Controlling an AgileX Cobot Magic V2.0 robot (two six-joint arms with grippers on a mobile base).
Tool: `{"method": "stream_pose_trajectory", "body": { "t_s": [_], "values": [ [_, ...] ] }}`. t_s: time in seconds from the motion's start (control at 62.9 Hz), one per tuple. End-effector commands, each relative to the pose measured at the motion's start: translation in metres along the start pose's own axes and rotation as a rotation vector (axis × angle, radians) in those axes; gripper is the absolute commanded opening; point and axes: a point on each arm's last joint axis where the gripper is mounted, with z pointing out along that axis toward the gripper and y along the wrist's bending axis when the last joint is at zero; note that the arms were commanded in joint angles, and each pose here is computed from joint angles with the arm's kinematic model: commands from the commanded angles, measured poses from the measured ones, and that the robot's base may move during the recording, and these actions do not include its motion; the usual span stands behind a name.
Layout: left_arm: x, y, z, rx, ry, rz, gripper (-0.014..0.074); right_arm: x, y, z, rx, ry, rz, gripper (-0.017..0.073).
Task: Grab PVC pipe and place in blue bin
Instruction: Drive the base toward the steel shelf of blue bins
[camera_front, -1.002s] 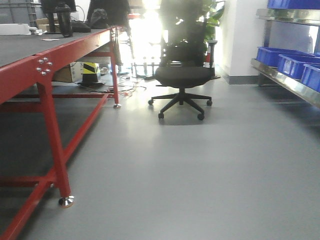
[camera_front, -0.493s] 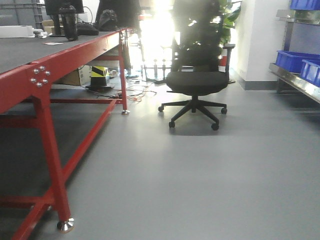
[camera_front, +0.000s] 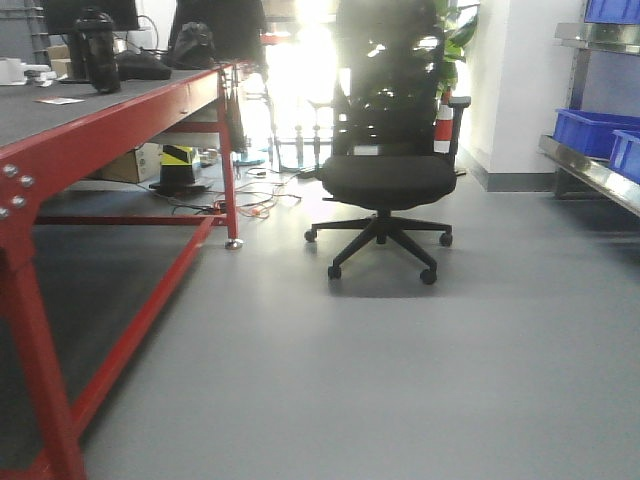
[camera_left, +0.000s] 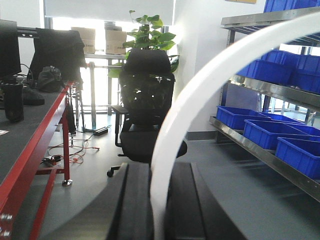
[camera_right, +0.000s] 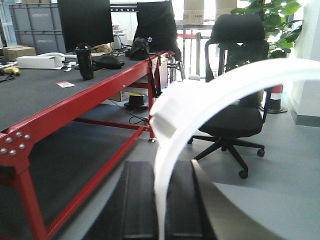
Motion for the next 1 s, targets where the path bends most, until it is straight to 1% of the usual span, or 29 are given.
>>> {"method": "stream_pose_trajectory", "body": {
  "t_s": [0.0, 0.986],
  "values": [
    [-0.0042, 0.0, -0.0017, 0.0, -0.037, -0.005, -0.0111, -0.0024, 0.0, -0.0008, 0.0, -0.027, -0.008, -0.0169],
    [-0.0042, 0.0, -0.0017, 0.0, -0.037, -0.005, -0.0111, -0.0024, 0.0, -0.0008, 0.0, -0.027, -0.008, -0.0169]
  ]
}}
